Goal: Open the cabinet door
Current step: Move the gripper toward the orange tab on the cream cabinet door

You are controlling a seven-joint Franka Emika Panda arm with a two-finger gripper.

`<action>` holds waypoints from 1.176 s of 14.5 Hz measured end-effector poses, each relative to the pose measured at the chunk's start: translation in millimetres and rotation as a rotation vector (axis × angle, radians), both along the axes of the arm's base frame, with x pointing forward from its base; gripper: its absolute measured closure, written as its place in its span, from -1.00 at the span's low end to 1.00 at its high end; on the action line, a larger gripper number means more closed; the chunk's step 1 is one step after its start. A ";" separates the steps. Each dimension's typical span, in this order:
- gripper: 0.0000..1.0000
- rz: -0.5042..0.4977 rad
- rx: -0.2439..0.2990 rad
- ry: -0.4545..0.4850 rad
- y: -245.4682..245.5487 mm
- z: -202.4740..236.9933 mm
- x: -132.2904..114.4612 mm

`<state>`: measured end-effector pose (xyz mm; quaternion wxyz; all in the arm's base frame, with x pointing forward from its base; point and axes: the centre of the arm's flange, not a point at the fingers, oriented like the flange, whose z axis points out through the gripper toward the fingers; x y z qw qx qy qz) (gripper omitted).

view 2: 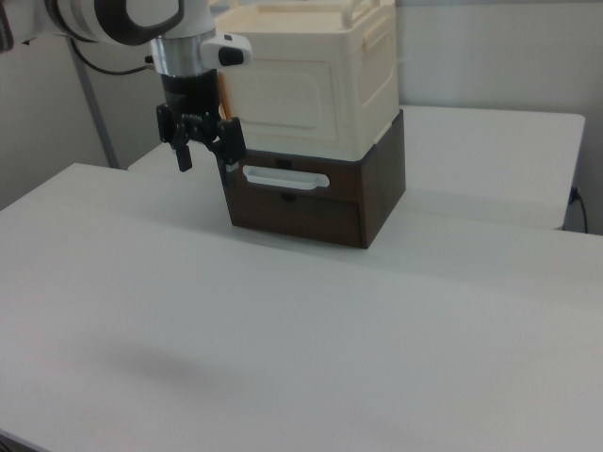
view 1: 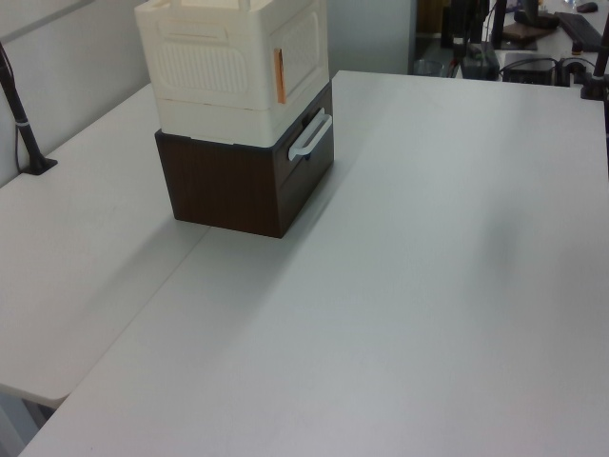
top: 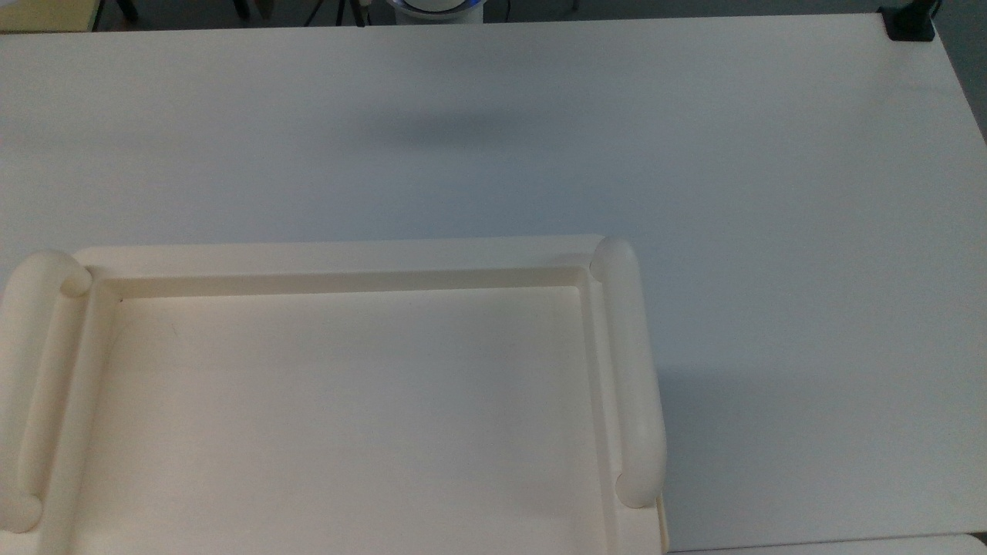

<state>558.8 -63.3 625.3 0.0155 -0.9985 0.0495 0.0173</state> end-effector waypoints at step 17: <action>-1.00 0.180 0.008 -0.171 40.8 17.5 21.3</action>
